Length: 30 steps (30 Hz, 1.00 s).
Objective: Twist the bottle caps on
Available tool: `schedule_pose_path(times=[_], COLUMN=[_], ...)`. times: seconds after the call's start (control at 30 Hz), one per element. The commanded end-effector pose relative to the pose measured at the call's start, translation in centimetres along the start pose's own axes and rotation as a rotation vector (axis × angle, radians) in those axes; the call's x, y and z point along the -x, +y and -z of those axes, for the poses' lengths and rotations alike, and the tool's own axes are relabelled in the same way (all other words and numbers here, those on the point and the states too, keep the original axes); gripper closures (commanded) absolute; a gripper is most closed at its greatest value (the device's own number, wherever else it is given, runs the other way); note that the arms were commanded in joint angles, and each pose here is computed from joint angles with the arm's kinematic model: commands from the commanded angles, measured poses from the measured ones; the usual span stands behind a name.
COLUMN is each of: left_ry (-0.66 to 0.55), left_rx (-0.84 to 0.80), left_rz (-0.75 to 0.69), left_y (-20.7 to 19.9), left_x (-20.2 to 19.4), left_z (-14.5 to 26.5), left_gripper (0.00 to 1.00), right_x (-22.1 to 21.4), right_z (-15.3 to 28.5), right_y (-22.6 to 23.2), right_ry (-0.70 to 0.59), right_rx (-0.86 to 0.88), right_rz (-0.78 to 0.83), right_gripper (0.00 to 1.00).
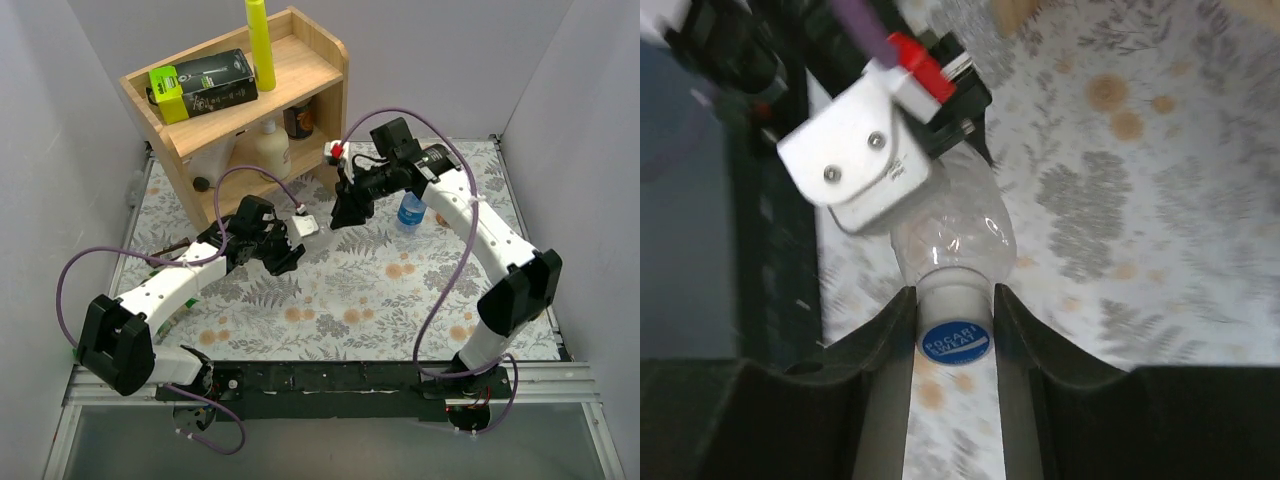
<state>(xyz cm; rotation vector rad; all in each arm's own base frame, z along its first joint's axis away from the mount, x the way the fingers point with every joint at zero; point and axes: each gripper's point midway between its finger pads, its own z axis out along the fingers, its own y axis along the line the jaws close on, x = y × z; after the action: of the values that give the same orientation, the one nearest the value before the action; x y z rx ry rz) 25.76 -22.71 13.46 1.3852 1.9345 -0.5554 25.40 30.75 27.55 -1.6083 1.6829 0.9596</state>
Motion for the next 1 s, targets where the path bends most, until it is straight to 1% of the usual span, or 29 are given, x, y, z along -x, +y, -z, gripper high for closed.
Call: schedule_pose_path(times=[0.0, 0.03, 0.07, 0.13, 0.17, 0.2, 0.23, 0.27, 0.3, 0.33, 0.37, 0.4, 0.43, 0.47, 0.5, 0.53, 0.6, 0.63, 0.7, 0.83, 0.97], left_ry=[-0.149, -0.141, -0.123, -0.096, -0.079, -0.068, -0.065, -0.035, -0.033, -0.025, -0.020, -0.017, -0.019, -0.027, -0.031, -0.038, -0.057, -0.057, -0.072, -0.086, -0.090], left_rx=[0.202, 0.210, 0.213, 0.211, 0.202, 0.185, 0.128, 0.089, 0.059, 0.028, -0.032, -0.059, -0.082, -0.148, -0.163, -0.173, -0.206, -0.216, -0.227, -0.238, -0.242], left_rz=[-0.006, -0.002, -0.003, -0.011, -0.028, -0.041, -0.059, -0.069, -0.099, -0.109, -0.116, -0.123, -0.156, -0.166, -0.174, -0.180, -0.201, -0.206, -0.215, -0.223, -0.215], left_y=[3.9, 4.1, 4.2, 4.0, 3.7, 3.4, 2.3, 1.5, 0.9, 0.4, -0.8, -1.2, -1.5, -2.6, -2.8, -2.9, -3.4, -3.6, -3.8, -4.0, -4.1], left_x=[5.5, 5.3, 4.8, 3.9, 3.4, 2.9, 2.4, 1.5, 1.3, 0.9, 0.6, 0.4, 0.5, 0.5, 0.6, 0.9, 1.2, 1.2, 1.5, 1.8, 1.9], left_z=[0.8, 0.7, 0.5, 0.3, 0.4, 0.4, 0.2, 0.2, 0.2, 0.2, 0.2, 0.2, 0.2, 0.3, 0.3, 0.4, 0.5, 0.5, 0.6, 0.7, 0.7], left_gripper=[1.00, 1.00, 1.00, 1.00, 1.00, 1.00, 1.00, 1.00, 1.00, 1.00, 1.00, 1.00, 1.00, 1.00, 1.00, 1.00, 1.00, 1.00, 1.00, 1.00, 1.00], right_x=[-0.9, -0.8, -0.3, 2.1, 2.7, 3.2, 4.4, 4.1, 4.0, 3.3, 3.0, 2.6, 3.0, 1.1, 1.4, 0.4, 0.4, 0.1, 0.0, -0.1, -0.6], right_z=[-2.1, -2.3, -1.6, 0.6, 2.2, 3.4, 5.4, 6.0, 6.5, 6.9, 7.0, 6.8, 6.9, 5.7, 5.4, 4.8, 4.3, 4.0, 3.5, 3.0, 2.5], right_y=[1.7, 1.8, 1.7, 0.4, -1.2, -1.9, -1.5, -2.1, -2.0, -0.3, 0.3, 0.6, 2.3, 3.2, 4.3, 4.4, 5.2, 5.0, 5.2, 5.2, 5.8], right_ry=[-0.060, -0.065, -0.104, -0.201, -0.251, -0.272, -0.283, -0.270, -0.273, -0.272, -0.270, -0.257, -0.254, -0.188, -0.181, -0.151, -0.139, -0.118, -0.106, -0.088, -0.066], right_rx=[0.248, 0.277, 0.317, 0.308, 0.244, 0.190, 0.129, 0.060, 0.028, 0.023, 0.012, -0.007, -0.009, -0.004, -0.001, 0.001, -0.002, -0.013, -0.003, 0.018, 0.059], right_rz=[-0.803, -0.810, -0.801, -0.676, -0.510, -0.398, -0.280, -0.166, 0.003, 0.086, 0.157, 0.275, 0.366, 0.461, 0.576, 0.608, 0.696, 0.713, 0.750, 0.779, 0.809], right_gripper=[0.99, 0.98, 0.73, 0.28, 0.10, 0.09, 0.09, 0.09, 0.09, 0.09, 0.07, 0.07, 0.07, 0.13, 0.15, 0.18, 0.21, 0.24, 0.27, 0.35, 0.40])
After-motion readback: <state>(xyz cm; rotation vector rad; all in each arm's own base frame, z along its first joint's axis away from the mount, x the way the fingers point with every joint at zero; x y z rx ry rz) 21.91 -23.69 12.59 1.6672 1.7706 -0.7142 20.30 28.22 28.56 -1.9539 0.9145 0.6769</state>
